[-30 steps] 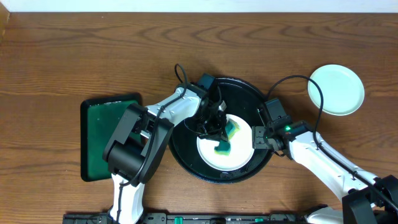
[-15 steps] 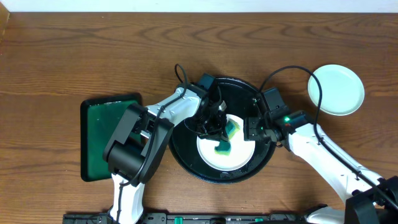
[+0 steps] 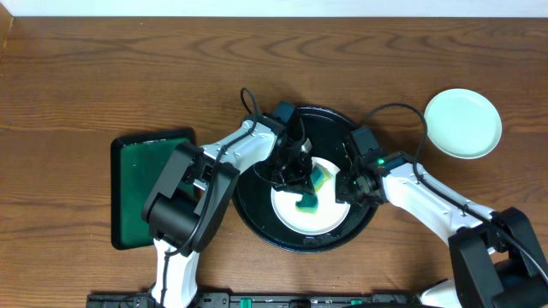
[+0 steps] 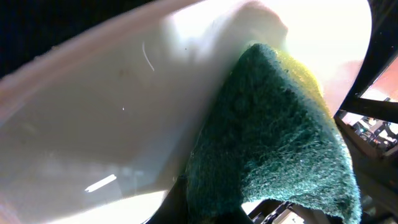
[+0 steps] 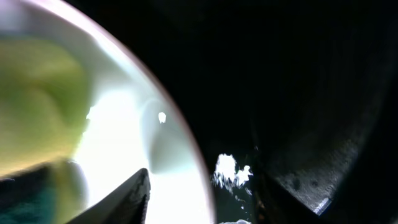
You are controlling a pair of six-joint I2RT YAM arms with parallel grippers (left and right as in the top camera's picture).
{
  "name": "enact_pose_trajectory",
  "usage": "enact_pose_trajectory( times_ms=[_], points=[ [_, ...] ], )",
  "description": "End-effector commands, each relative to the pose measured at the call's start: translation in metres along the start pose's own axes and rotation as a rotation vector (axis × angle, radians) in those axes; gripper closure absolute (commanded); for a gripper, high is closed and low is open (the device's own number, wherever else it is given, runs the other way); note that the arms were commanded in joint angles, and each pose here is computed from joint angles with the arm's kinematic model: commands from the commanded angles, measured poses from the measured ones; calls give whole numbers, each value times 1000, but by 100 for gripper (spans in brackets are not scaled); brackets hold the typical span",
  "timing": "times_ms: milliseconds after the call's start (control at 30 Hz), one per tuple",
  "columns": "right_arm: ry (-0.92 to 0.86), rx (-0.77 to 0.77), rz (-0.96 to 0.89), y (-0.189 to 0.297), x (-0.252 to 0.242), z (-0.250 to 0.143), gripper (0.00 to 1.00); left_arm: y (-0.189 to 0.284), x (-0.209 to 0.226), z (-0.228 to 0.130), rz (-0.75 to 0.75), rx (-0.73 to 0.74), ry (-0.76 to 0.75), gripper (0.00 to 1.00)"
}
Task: Clean dirty plates on tray and stack at the side
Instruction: 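Keep scrubbing the white plate with the sponge while right gripper holds its rim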
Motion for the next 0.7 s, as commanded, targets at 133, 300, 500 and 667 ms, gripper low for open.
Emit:
enact_pose_trajectory(
  times_ms=[133,300,500,667],
  points=[
    [22,95,57,-26,18,-19,99,-15,18,-1,53,20,36,93],
    [40,86,64,-28,23,-19,99,-14,30,4,127,-16,36,93],
    [36,88,63,-28,23,-20,99,4,47,11,287,-109,29,93],
    [36,87,64,-28,23,-19,99,41,40,6,375,-213,-1,93]
  ],
)
Point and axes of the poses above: each gripper's point midway between its finger pads, its own y axis back along the fingers, its own x axis along the line the jaws close on, z = x × y, the point moved 2 cm from there along y, back along the fingers, and after that the axes turned 2 degrees about y, right-handed, at the moved point
